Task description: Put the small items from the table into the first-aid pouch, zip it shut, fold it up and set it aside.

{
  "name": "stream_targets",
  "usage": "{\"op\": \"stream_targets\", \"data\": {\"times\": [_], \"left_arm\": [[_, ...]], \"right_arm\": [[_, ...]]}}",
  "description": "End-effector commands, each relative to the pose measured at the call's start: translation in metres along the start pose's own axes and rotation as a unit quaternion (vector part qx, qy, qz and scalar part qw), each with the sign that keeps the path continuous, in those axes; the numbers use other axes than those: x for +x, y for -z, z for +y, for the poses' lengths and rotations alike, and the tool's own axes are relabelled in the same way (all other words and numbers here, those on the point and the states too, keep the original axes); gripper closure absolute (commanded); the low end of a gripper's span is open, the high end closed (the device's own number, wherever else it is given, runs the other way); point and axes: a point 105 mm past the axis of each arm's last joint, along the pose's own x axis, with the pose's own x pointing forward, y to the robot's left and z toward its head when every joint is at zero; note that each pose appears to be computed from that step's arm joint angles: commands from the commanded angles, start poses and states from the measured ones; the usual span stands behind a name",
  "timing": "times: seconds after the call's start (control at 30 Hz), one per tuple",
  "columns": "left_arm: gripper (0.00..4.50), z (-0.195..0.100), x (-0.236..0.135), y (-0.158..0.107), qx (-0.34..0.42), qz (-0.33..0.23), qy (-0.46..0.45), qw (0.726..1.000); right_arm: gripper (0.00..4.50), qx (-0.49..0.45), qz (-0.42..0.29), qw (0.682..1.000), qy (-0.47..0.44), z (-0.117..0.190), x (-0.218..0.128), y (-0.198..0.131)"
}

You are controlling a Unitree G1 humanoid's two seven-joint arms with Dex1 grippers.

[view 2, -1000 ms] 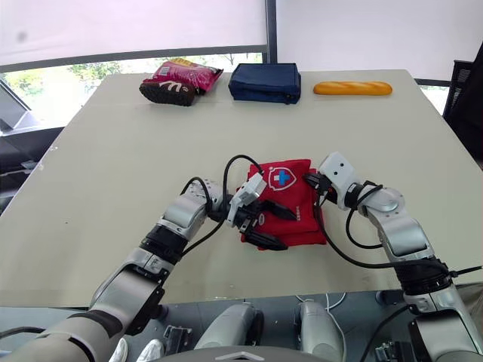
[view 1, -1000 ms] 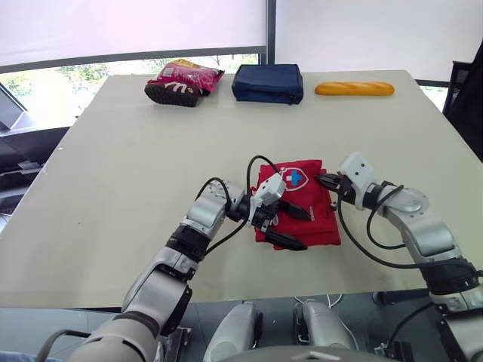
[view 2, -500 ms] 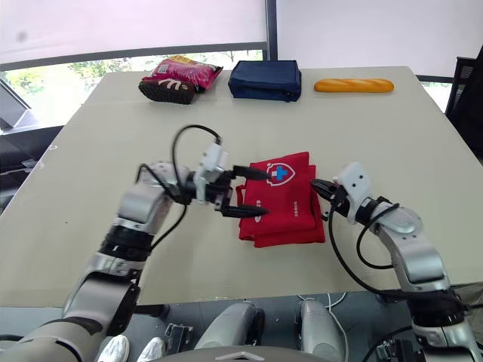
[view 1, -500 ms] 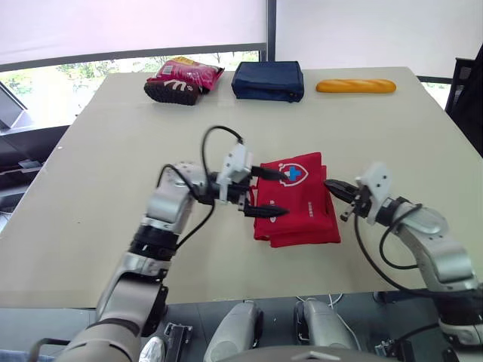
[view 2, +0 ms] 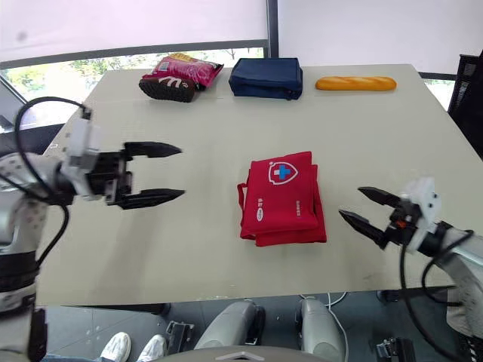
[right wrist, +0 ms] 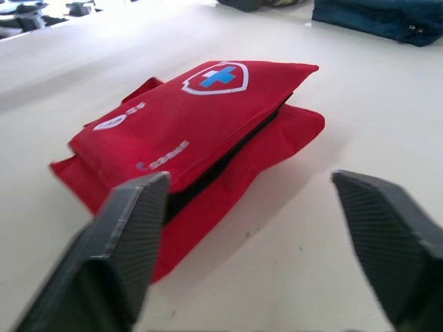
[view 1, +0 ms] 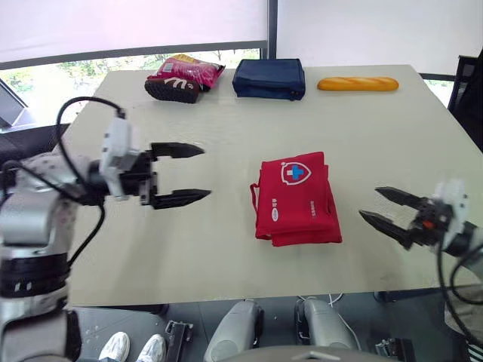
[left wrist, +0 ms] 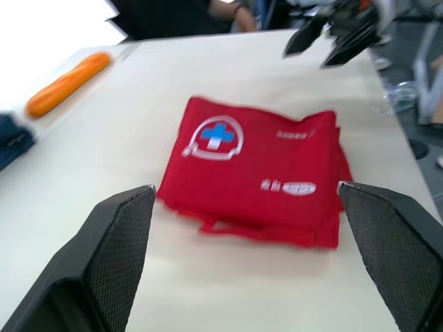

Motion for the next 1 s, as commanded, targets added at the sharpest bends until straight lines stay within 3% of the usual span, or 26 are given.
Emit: {"op": "stream_targets", "data": {"times": [0.03,0.17,0.33,0.73,0.87,1.0], "left_arm": [[0.00,-0.005,-0.010,-0.014,0.028,-0.007,-0.012,1.000],[0.00,-0.010,-0.013,-0.016,0.024,-0.008,-0.018,1.000],[0.00,-0.012,-0.005,-0.026,0.031,-0.020,-0.006,0.999],[0.00,-0.023,0.026,-0.066,0.072,-0.053,0.056,0.994],[0.00,-0.029,0.031,-0.071,0.072,-0.056,0.067,0.994],[0.00,-0.031,0.035,-0.071,0.071,-0.056,0.068,0.994]], "right_arm": [[0.06,-0.041,-0.014,0.999,-0.013,0.000,-0.017,-0.026],[0.06,-0.040,0.011,0.999,-0.012,-0.003,-0.033,-0.025],[0.06,-0.026,0.019,0.999,-0.011,-0.005,-0.028,-0.018],[0.06,0.088,0.072,0.993,0.015,0.002,0.068,0.032],[0.06,0.138,0.068,0.988,0.019,0.003,0.089,0.032],[0.06,0.137,0.116,0.983,0.032,0.001,0.100,0.049]]}}
